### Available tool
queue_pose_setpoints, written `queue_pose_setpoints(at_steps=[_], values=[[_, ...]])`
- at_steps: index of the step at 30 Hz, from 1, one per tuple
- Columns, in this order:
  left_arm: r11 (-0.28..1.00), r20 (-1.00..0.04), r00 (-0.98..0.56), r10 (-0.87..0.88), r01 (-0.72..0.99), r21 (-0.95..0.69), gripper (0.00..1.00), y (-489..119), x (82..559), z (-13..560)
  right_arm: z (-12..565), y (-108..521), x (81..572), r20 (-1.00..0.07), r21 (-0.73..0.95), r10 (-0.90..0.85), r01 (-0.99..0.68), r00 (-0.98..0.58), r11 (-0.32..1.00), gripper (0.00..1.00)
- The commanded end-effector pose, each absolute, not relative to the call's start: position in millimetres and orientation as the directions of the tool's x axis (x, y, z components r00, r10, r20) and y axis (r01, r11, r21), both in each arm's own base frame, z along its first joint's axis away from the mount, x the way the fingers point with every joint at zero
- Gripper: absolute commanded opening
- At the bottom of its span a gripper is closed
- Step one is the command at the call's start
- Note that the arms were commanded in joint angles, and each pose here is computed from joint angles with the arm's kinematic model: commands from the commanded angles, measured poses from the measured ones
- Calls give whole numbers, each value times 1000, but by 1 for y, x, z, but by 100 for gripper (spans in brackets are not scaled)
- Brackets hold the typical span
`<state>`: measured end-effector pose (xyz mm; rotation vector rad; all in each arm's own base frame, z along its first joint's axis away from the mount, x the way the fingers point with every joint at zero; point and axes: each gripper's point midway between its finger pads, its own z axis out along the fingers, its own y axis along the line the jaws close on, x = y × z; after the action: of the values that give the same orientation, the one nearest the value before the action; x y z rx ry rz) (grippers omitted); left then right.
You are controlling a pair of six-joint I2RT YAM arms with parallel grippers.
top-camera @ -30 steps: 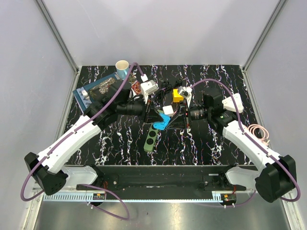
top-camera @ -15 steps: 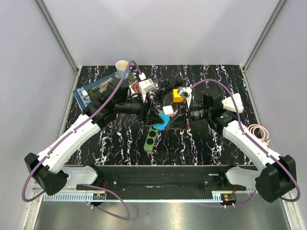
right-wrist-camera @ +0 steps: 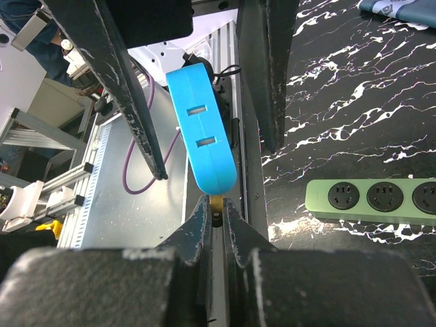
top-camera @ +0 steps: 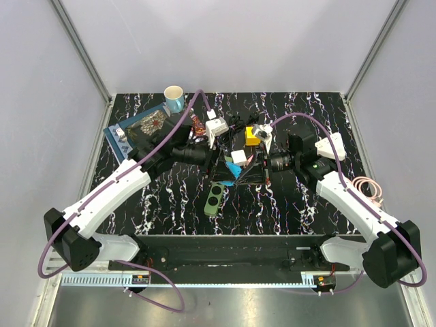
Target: Insert the plug
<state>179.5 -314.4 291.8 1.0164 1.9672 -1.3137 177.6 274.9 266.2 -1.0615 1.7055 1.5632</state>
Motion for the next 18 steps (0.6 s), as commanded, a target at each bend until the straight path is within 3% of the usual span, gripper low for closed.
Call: queue_pose_setpoints(at_steps=[1,18], values=[[205,-805,-529,268,848,-489,59,-323,181,297,288,276,177,-885,454,-143,-890,-443,-51,0],[217,-802,-537,263,843,-493,28,-331,183,292,285,276,176,-879,463,-147,-885,-453,-47,0]])
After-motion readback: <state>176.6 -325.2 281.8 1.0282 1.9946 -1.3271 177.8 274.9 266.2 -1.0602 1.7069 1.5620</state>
